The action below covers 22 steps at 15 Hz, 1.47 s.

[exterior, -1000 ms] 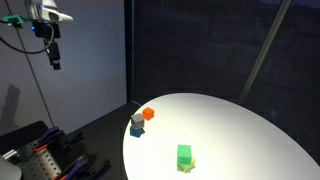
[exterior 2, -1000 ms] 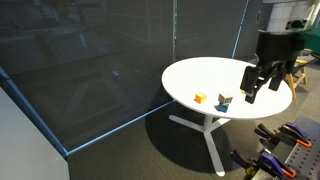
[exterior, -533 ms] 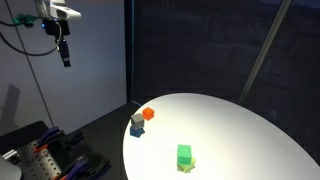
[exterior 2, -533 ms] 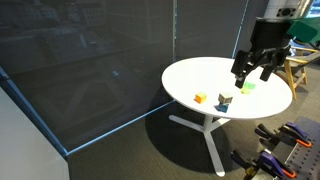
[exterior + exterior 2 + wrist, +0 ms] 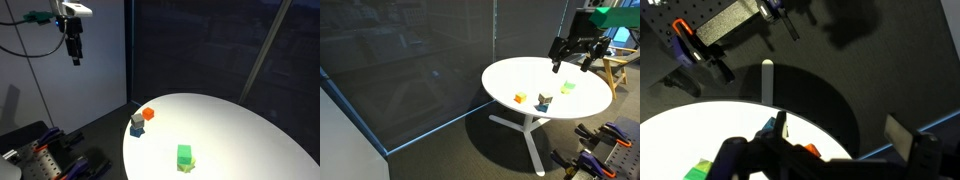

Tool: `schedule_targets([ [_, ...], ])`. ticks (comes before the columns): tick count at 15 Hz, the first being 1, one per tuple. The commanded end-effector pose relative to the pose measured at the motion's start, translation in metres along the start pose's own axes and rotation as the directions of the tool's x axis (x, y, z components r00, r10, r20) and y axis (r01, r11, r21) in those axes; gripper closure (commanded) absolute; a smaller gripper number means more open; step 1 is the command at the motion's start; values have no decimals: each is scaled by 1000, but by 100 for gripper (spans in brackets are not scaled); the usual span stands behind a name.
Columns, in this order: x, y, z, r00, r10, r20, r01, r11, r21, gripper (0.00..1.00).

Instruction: Put the grey block on the table

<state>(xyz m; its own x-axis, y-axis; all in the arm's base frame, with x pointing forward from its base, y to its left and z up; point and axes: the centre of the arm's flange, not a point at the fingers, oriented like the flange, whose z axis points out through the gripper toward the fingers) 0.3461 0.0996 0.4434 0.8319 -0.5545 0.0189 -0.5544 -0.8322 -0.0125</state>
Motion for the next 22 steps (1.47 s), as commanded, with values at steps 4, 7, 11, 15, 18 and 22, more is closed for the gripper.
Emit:
schedule_targets([
  [4,51,13,-8,993,119,0,-119,992,32,0],
  [7,69,19,-6,994,109,-4,-109,993,34,0],
  [11,94,23,-2,991,133,-2,-133,990,46,0],
  [15,120,27,8,997,79,11,-80,996,51,0],
  [18,141,30,15,999,35,18,-35,998,48,0],
  [22,166,30,25,1000,-10,-1,10,1000,14,0],
])
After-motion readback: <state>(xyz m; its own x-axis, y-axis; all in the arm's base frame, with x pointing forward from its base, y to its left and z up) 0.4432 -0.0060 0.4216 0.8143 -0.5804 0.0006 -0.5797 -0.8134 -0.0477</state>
